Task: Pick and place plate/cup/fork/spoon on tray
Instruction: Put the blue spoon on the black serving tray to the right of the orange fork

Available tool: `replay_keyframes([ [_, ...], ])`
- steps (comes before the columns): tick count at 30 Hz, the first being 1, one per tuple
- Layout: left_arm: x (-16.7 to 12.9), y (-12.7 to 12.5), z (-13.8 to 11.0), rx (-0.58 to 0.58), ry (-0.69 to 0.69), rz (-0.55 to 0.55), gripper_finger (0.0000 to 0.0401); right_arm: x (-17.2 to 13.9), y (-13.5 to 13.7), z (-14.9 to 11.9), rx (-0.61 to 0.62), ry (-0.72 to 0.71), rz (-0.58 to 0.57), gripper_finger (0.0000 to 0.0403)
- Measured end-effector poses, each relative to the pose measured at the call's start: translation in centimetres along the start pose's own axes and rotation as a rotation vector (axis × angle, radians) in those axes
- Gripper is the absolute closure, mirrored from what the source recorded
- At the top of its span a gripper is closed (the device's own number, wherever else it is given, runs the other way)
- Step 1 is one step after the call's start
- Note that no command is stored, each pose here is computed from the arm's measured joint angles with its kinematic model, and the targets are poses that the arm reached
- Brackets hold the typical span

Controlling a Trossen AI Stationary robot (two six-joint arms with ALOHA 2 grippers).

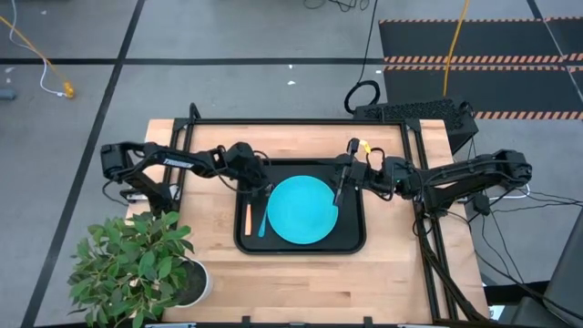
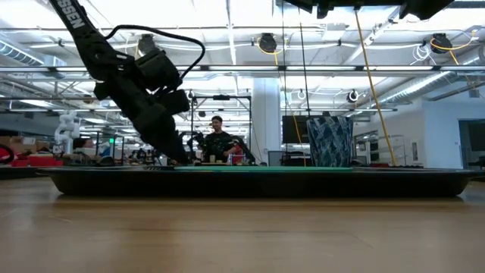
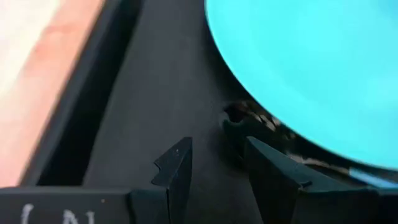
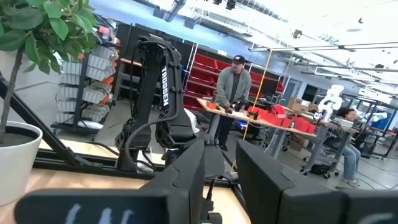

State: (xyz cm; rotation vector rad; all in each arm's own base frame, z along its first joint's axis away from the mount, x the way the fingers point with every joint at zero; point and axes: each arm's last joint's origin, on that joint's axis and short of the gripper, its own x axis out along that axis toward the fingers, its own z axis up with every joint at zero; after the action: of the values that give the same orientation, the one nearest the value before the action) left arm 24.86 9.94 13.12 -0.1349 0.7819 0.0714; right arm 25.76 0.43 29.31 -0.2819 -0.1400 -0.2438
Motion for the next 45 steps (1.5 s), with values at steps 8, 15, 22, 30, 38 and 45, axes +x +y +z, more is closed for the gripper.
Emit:
replay_keyframes([
  [8,0.9,0.1,0.1,0.017,-0.031,0.000,0.0252,0.0,0.0,0.0,-0.001,0.001,0.000,0.0316],
  [15,0.8,0.2,0.0,-0.039,-0.029,0.002,0.0255,0.0,0.0,-0.1,-0.012,0.007,0.001,0.0316],
  [22,0.8,0.3,-0.2,-0.059,-0.006,0.003,0.0320,0.0,0.0,-0.1,-0.017,0.007,-0.001,0.0316],
  [30,0.6,0.8,-0.3,-0.082,-0.016,-0.019,0.0395,0.0,0.0,-0.1,-0.017,0.007,-0.002,0.0316],
  [38,0.6,0.8,-0.4,-0.087,-0.005,-0.022,0.0382,0.0,0.0,-0.2,-0.023,0.016,0.001,0.0316],
  [45,0.4,1.4,-0.7,-0.177,0.010,-0.010,0.0396,0.0,0.0,-0.2,-0.023,0.018,0.001,0.0316],
])
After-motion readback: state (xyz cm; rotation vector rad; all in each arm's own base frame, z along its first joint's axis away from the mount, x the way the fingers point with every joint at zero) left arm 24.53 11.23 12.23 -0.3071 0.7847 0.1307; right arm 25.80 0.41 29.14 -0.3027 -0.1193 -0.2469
